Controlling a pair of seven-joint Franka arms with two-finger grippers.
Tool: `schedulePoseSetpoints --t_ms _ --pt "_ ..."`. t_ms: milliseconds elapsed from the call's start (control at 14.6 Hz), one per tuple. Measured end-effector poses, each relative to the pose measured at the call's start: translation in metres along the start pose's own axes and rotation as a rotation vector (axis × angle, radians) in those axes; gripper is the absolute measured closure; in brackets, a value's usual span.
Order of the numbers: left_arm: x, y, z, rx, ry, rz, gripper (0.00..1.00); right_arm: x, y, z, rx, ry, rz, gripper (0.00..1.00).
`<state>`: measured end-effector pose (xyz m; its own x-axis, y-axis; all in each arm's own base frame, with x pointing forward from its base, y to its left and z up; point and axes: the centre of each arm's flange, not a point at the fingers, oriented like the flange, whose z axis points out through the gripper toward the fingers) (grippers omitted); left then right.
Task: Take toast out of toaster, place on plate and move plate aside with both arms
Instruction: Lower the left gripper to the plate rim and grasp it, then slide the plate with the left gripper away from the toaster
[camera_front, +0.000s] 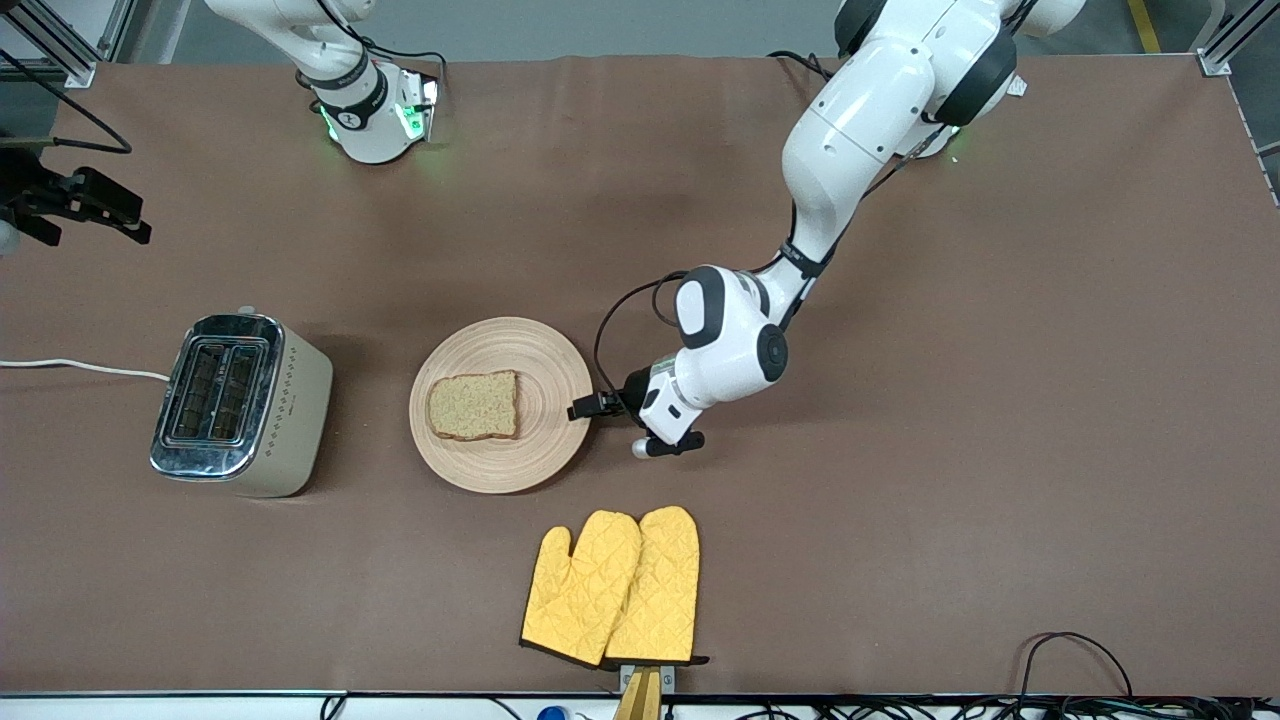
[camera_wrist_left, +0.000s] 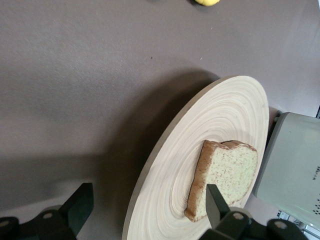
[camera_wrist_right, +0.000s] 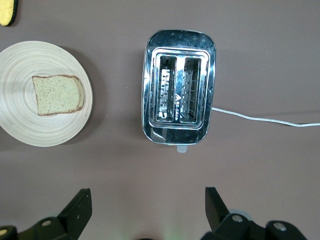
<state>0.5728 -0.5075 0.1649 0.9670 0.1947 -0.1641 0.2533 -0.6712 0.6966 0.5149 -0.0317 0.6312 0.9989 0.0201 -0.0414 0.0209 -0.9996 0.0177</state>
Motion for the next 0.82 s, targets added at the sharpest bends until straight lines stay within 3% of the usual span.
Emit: schedulePoseSetpoints --t_ms 411,822 --pt "-0.014 0.007 0.014 -0.005 -0.015 0.034 0.07 -0.001 0.001 0.001 0.0 -0.008 0.002 0.0" --pt "-0.023 0.003 0.025 0.001 0.018 0.156 0.68 -0.001 -0.002 0.0 0.0 -0.007 -0.003 0.0"
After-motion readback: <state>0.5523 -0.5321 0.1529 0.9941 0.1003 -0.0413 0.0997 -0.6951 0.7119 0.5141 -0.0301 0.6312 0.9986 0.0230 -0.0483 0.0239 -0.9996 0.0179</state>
